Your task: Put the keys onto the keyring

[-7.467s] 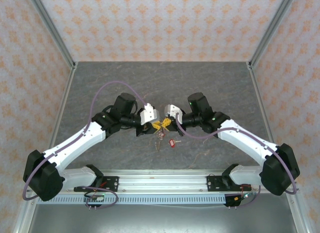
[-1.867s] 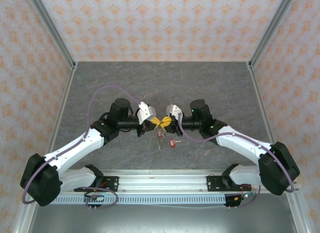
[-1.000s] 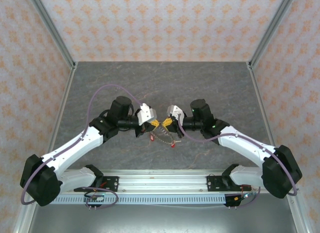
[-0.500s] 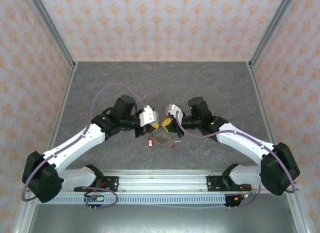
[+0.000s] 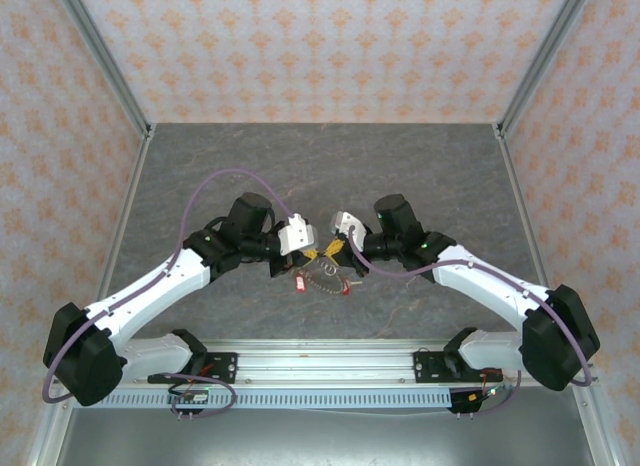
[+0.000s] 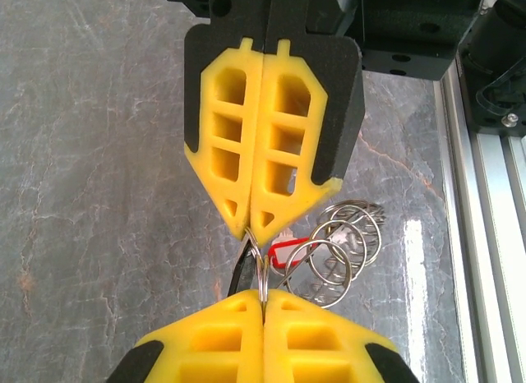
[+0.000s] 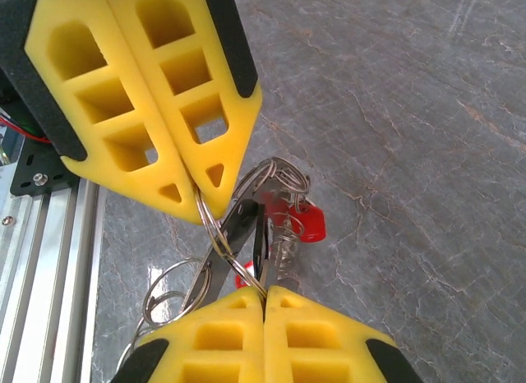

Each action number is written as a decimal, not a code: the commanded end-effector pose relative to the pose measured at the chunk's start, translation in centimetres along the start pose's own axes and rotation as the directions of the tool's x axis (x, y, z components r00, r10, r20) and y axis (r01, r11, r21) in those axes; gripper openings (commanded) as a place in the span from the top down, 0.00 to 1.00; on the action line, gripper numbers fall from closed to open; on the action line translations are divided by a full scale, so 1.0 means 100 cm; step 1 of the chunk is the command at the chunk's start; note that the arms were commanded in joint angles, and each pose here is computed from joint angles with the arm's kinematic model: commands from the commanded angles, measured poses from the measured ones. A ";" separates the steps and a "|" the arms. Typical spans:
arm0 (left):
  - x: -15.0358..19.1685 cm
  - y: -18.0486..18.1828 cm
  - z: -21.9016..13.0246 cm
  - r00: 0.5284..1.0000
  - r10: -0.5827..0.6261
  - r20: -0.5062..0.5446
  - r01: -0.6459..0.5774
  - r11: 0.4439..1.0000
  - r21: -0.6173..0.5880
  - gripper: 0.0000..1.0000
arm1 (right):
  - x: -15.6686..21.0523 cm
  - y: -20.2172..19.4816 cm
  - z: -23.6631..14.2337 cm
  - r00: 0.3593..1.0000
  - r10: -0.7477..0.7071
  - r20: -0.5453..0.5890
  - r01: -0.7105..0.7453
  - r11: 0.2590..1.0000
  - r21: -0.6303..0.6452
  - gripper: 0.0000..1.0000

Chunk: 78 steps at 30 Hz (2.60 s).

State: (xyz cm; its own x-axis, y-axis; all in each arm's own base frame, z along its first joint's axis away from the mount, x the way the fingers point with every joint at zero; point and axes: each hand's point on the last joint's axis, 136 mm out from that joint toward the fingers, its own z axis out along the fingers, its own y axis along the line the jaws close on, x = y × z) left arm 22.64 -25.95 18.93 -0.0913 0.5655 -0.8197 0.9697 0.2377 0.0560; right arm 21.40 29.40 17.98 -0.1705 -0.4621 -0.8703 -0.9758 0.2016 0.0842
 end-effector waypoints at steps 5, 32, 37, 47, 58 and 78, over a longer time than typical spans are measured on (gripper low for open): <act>-0.004 0.001 -0.001 0.997 0.059 -0.039 -0.060 0.998 -0.008 1.00 | -0.032 0.009 -0.006 0.997 -0.046 0.067 0.048 0.998 -0.026 1.00; 0.016 0.020 -0.036 0.977 0.045 -0.210 -0.085 0.978 -0.189 1.00 | -0.011 -0.007 -0.019 0.996 -0.021 0.092 0.005 0.985 0.175 0.67; 0.030 0.021 -0.062 0.941 0.064 -0.331 -0.134 0.972 -0.192 1.00 | -0.013 -0.002 -0.015 0.990 0.008 0.142 -0.030 0.988 0.149 0.67; 0.050 0.024 -0.062 0.881 0.074 -0.468 -0.147 0.982 -0.122 1.00 | -0.009 -0.011 -0.014 0.987 0.031 0.156 -0.064 0.976 0.208 0.67; 0.038 0.058 0.009 0.897 -0.036 -0.441 -0.031 0.989 -0.143 1.00 | 0.002 -0.048 -0.043 0.972 0.124 0.202 -0.205 0.865 0.458 0.68; 0.037 0.110 0.136 0.849 -0.335 -0.408 0.281 0.941 -0.189 1.00 | 0.086 -0.098 -0.059 0.702 0.590 0.400 -0.692 0.429 0.581 0.70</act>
State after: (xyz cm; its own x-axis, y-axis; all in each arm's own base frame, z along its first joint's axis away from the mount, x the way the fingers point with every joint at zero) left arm 34.72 -30.85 8.38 -0.4238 0.7799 -0.4606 0.8869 0.4606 -0.0360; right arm 28.68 19.54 14.33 -0.5825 0.0485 -0.8114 -0.3425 0.8906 0.2991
